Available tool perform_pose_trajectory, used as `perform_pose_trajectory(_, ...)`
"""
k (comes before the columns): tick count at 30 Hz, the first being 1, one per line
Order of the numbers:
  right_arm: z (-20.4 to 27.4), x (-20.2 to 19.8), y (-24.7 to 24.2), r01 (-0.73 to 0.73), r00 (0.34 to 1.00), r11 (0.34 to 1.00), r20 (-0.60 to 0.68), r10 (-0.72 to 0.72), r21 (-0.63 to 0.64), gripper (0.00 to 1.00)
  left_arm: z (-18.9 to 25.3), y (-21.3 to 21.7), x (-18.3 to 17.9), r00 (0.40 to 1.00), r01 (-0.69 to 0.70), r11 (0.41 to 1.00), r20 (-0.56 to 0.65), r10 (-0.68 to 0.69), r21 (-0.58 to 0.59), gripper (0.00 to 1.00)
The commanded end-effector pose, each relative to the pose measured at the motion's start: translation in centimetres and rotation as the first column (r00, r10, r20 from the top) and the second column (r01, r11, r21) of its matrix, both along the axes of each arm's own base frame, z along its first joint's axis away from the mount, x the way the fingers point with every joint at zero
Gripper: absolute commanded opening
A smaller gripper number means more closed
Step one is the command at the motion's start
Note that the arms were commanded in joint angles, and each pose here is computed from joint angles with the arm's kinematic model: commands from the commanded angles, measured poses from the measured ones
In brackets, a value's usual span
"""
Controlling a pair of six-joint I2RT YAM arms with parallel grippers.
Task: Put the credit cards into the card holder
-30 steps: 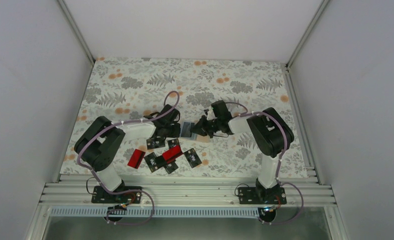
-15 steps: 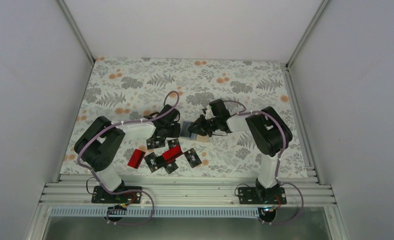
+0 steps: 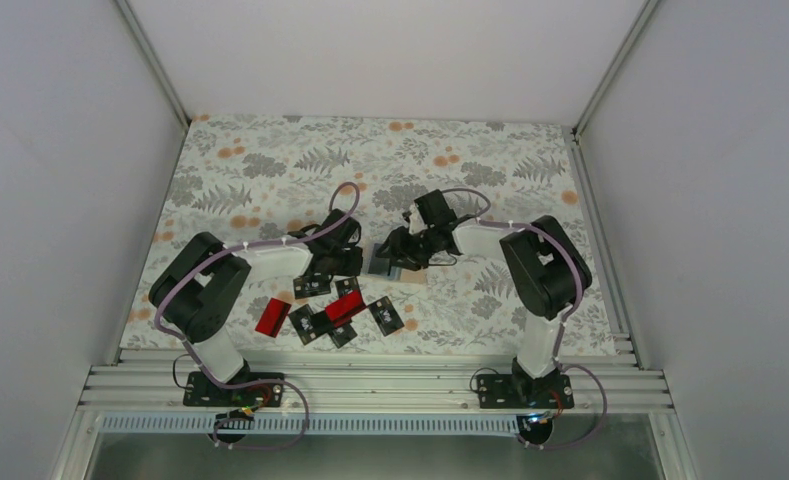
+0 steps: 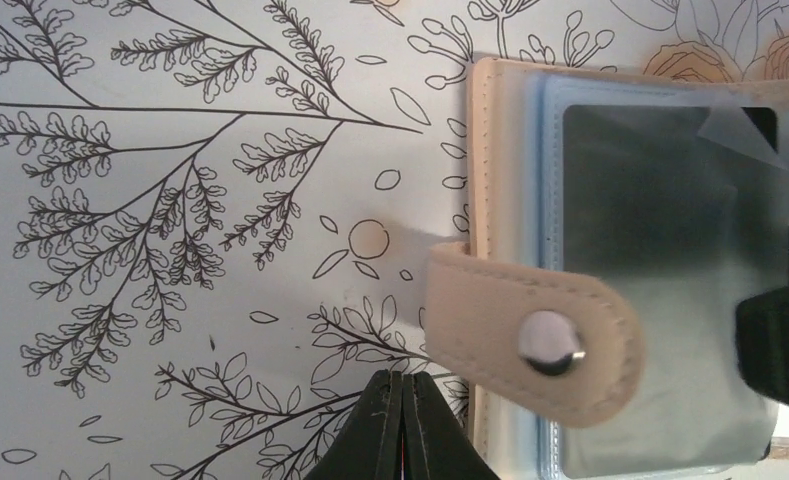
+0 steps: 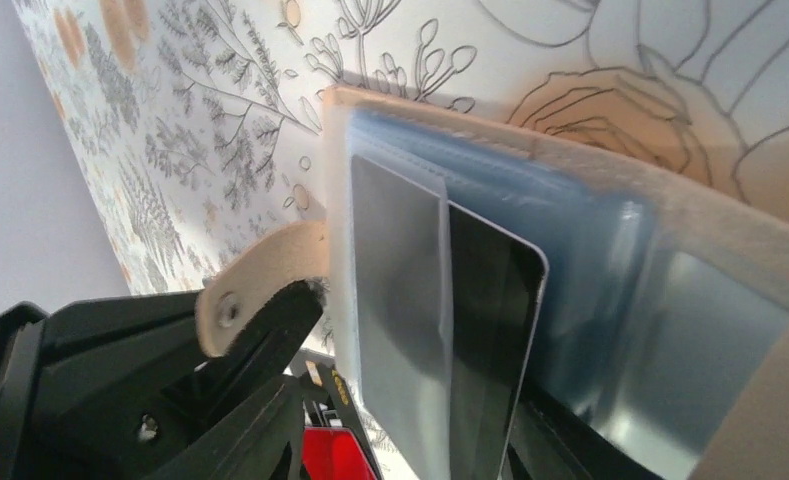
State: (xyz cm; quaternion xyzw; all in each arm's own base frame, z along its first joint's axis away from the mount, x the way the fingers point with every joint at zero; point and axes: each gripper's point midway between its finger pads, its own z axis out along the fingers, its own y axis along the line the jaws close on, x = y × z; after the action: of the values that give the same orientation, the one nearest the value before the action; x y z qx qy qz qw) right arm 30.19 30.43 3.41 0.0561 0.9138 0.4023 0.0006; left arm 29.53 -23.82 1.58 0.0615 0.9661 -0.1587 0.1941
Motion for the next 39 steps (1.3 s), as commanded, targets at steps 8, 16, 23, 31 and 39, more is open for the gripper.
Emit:
perform_pose_trajectory(8, 2.1, -0.3, -2.0, -0.051, 0.995, 0.987, 0.073, 0.062, -0.149, 0.88, -0.4, 0.1, -0.8, 0.998, -0.010, 1.000, -0.062, 0.011, 0.024, 0.02)
perform_pose_trajectory(16, 3.7, -0.3, -3.5, -0.077, 0.981, 0.969, 0.158, 0.115, -0.233, 0.93, 2.5, -0.7, -0.8, 1.000, -0.007, 1.000, -0.030, 0.007, 0.012, 0.02)
perform_pose_trajectory(23, 5.0, -0.1, -4.4, -0.104, 0.959, 0.951, 0.223, 0.174, -0.293, 0.74, 5.3, -3.0, -1.2, 1.000, 0.027, 0.997, -0.013, -0.028, -0.069, 0.02)
perform_pose_trajectory(31, 3.8, -0.2, -3.9, -0.150, 0.950, 0.947, 0.224, 0.218, -0.285, 0.38, 6.7, -6.4, -1.1, 0.996, 0.079, 0.989, -0.021, -0.082, -0.129, 0.02)
perform_pose_trajectory(39, 1.8, 0.5, -4.3, -0.157, 0.947, 0.927, 0.213, 0.239, -0.340, 0.13, 6.2, -8.0, -1.0, 0.994, 0.093, 0.988, -0.042, -0.099, -0.127, 0.02)
